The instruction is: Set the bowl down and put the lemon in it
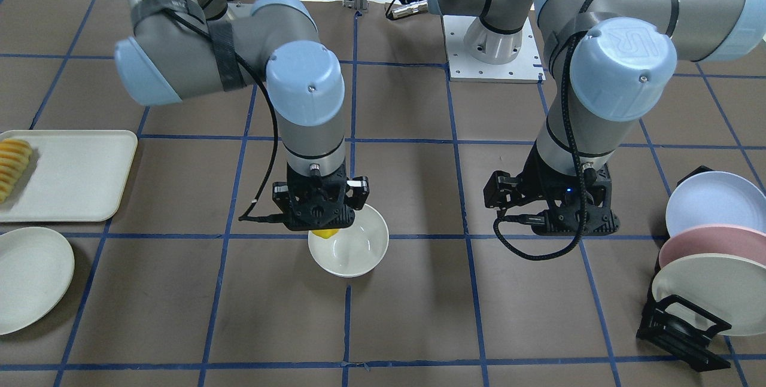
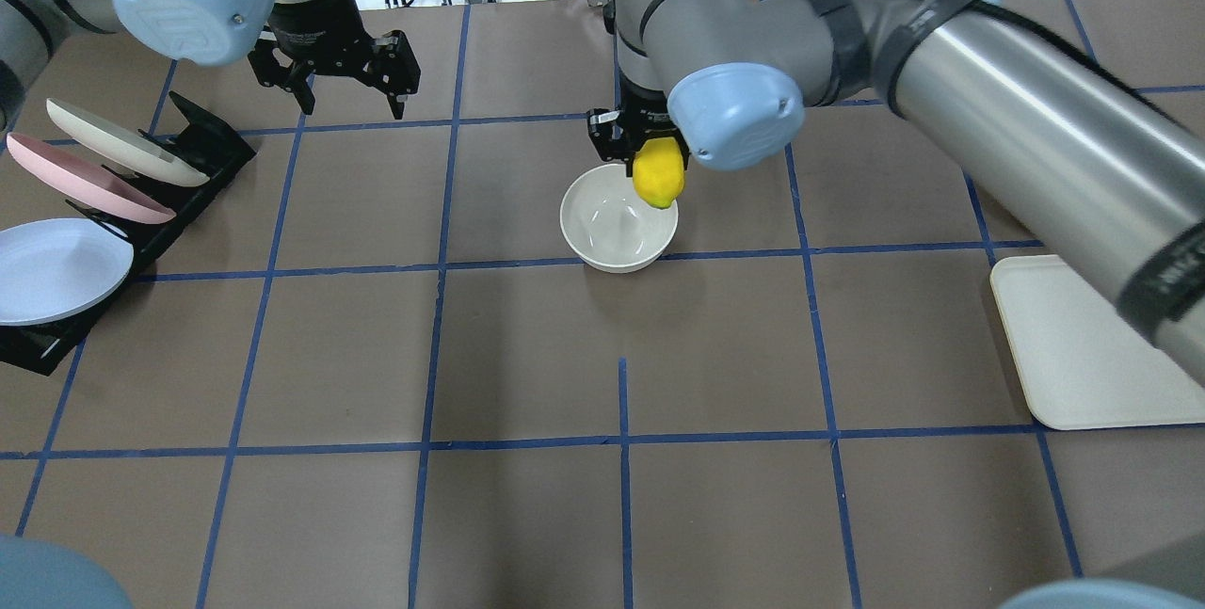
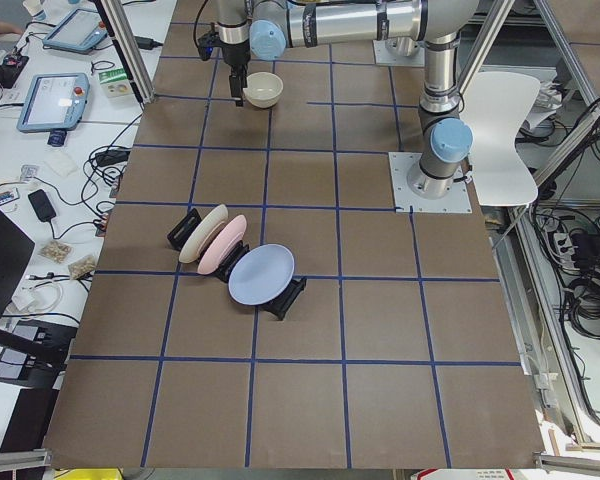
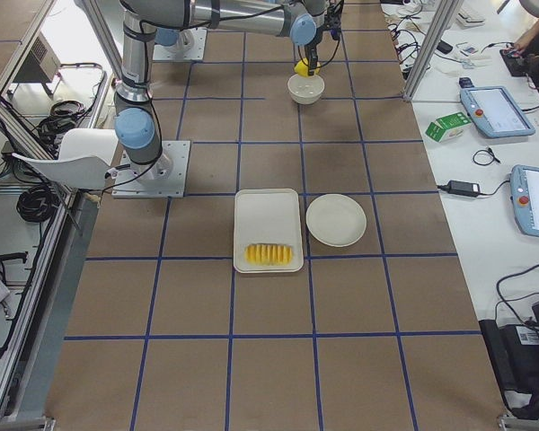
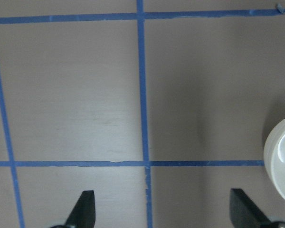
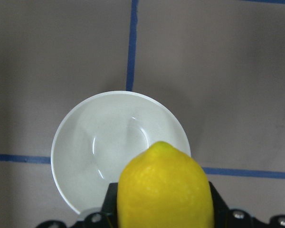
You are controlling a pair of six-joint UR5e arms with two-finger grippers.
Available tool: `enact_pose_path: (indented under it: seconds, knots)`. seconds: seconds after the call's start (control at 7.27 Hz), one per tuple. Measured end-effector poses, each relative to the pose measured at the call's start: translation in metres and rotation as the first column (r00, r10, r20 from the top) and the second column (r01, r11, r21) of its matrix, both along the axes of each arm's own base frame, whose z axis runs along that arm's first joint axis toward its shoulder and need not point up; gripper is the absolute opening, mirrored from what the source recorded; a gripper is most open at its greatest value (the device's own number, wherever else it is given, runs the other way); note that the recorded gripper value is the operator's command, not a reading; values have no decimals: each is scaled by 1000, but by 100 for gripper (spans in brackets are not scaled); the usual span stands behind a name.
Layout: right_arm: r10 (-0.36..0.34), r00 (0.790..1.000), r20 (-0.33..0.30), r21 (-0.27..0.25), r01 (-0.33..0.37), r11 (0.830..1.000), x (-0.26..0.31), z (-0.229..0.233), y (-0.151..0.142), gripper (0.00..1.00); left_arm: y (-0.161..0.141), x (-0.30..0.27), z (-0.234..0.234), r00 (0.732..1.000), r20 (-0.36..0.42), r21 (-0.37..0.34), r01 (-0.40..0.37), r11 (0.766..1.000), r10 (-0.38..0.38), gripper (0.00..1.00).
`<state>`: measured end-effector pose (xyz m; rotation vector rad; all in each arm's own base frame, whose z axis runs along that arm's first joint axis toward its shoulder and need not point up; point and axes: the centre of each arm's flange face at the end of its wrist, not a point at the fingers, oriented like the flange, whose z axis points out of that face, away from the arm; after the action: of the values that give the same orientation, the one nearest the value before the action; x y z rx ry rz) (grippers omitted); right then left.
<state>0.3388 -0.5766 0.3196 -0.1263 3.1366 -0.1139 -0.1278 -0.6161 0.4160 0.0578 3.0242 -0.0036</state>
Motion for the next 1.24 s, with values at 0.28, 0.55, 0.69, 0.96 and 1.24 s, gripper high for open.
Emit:
enact_pose_path:
  seconds: [0.28,0.55,0.69,0.96,1.24]
  knots:
    - [3,1000,-6,28,-3,1000,14,-55,-10,12,4,-4,5,1000,5,-7,9,1000,-9,100]
    - [11,1000,-2,35,-11,999,24,-93,-14,44,18,-18,27,998,-58,-37,23,999,-25,100]
    - [22,1000,-5,38,-22,999,31,-103,-12,99,30,-26,43,993,-110,-53,27,998,-33,100]
    - [32,999,-19,40,-32,999,37,-109,-6,100,60,-30,71,988,-152,-50,29,998,-36,100]
    - [31,998,-50,0,-31,1000,34,-84,-3,100,84,-26,75,988,-149,-3,27,1000,-27,100]
